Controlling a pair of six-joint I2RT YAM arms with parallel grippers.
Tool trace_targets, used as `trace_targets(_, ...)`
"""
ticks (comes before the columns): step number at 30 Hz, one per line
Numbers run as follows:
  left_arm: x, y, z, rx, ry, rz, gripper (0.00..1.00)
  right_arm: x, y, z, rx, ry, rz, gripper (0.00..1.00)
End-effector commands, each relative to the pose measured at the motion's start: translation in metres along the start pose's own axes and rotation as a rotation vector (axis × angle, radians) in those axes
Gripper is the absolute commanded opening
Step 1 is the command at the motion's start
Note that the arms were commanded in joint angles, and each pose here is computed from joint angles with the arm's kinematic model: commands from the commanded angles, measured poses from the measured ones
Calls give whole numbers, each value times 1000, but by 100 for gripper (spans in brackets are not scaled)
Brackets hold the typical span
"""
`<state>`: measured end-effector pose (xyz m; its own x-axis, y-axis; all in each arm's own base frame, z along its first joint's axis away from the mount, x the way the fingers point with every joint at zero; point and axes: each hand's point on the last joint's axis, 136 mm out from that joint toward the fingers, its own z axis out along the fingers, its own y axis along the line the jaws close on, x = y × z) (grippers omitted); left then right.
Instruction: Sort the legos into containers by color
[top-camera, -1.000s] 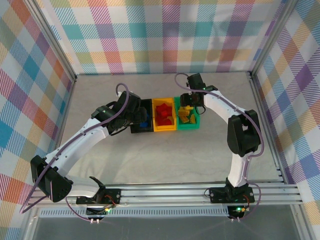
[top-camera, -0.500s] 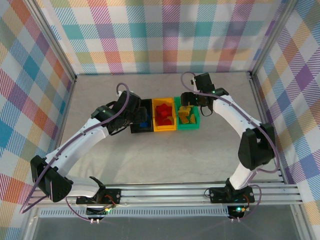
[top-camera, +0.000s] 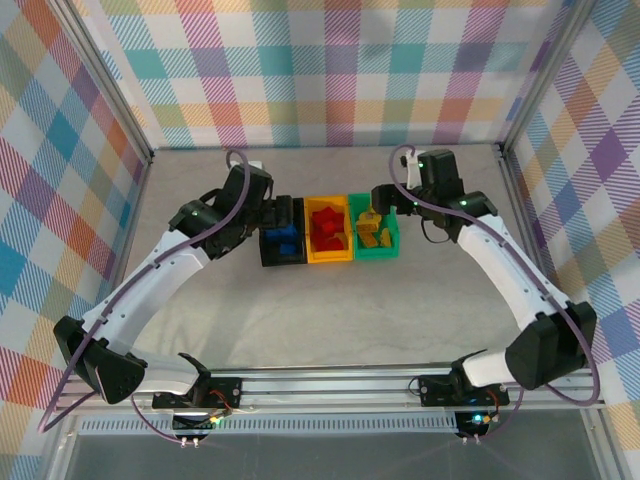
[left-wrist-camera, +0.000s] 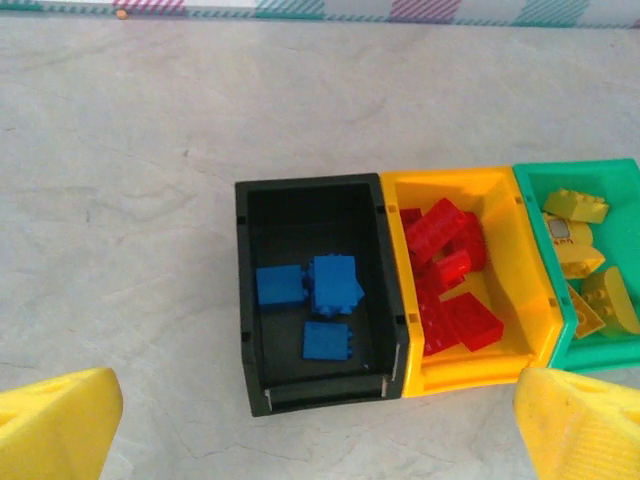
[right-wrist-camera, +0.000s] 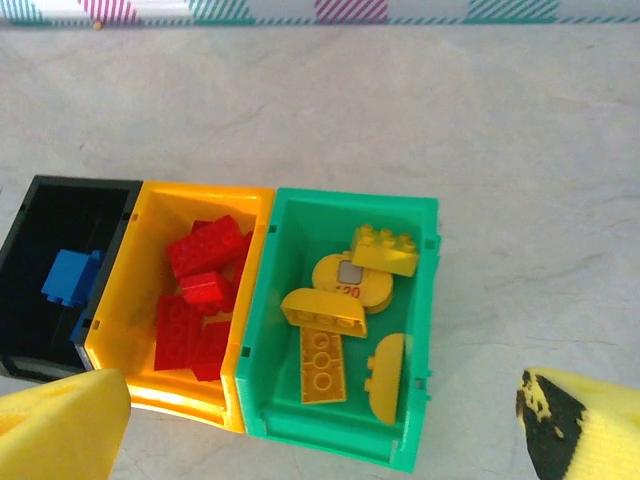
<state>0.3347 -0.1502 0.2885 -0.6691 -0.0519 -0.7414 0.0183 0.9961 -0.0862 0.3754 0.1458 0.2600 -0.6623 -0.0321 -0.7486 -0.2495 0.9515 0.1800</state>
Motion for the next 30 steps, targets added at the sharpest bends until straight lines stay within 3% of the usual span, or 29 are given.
trace_targets(1,-9,23,-5,-69,19,-19,100,6,-22,-19,70,-7,35,99)
trace_targets(11,-29,91,-24,-245,-117,-127,100,23,-49,-62,134,-67,104,99)
trace_targets(16,-18,117,-3,-232,-163,-177,100,31,-67,-63,215,-82,104,99)
trace_targets(20,2,153,9,-385,-231,-189,100,35,-76,-63,254,-109,114,99)
trace_targets(25,32,172,44,-350,-216,-213,100,37,-87,-61,297,-161,68,99)
trace_targets(30,47,180,74,-361,-293,-158,100,42,-99,-61,363,-204,55,99)
